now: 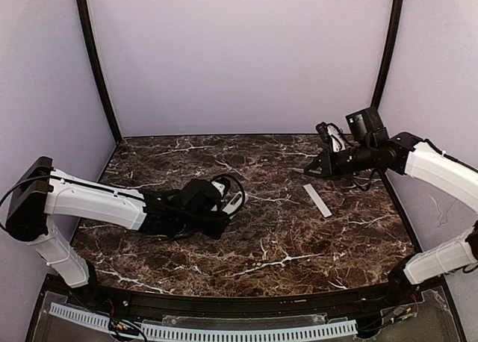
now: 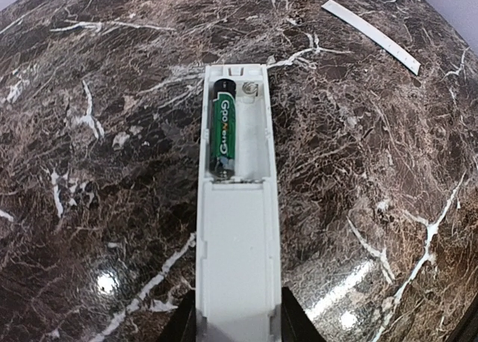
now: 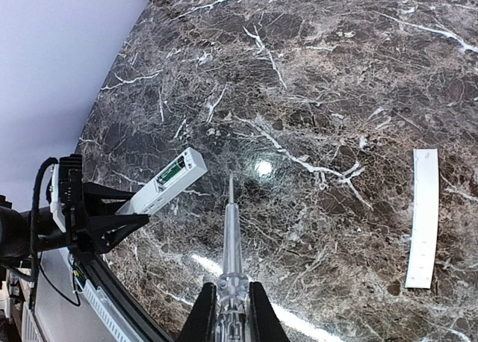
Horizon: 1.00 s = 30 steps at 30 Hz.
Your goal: Unload the batteries from the remote control
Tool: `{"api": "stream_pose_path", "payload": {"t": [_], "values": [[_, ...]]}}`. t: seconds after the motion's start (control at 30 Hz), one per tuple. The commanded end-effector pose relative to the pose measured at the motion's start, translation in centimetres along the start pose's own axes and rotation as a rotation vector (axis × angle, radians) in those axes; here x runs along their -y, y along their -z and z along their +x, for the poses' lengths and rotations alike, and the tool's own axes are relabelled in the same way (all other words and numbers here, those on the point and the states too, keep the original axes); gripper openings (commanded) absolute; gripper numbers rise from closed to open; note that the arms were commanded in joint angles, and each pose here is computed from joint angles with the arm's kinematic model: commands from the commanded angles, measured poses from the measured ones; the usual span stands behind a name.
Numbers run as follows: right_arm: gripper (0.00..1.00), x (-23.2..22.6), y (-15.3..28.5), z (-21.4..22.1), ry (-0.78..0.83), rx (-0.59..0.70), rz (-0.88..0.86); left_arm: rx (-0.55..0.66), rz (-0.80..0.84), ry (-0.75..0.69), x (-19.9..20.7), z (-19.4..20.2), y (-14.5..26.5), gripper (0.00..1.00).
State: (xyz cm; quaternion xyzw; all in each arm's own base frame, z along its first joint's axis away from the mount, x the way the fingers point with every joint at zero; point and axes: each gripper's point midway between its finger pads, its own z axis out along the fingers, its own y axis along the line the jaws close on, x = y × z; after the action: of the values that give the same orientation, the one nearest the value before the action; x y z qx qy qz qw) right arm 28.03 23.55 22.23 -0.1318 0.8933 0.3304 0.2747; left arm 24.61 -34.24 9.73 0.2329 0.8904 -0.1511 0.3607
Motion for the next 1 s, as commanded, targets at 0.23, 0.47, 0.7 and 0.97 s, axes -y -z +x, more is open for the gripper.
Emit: {"api": "stream_pose_path", "payload": {"t": [0.23,0.47,0.7,0.97], "values": [[0.00,0.2,-0.5,0.6,-0.030,-0.003,-0.026,-0.156,-0.080,0.078,0.3,6.2,-1.9,0.00],[0.00,0.4,-0.5,1.1,-0.042,-0.009,-0.019,-0.239,-0.079,0.027,0.2,8.7,-2.7,0.04],[0.00,0.3,-0.8,1.5,-0.063,-0.026,-0.034,-0.270,-0.054,0.006,0.3,10.0,-3.1,0.22],[0.00,0.1,-1.4,2.3,-0.113,-0.041,-0.072,-0.261,0.004,-0.006,1.3,9.7,-3.0,0.59]]}}
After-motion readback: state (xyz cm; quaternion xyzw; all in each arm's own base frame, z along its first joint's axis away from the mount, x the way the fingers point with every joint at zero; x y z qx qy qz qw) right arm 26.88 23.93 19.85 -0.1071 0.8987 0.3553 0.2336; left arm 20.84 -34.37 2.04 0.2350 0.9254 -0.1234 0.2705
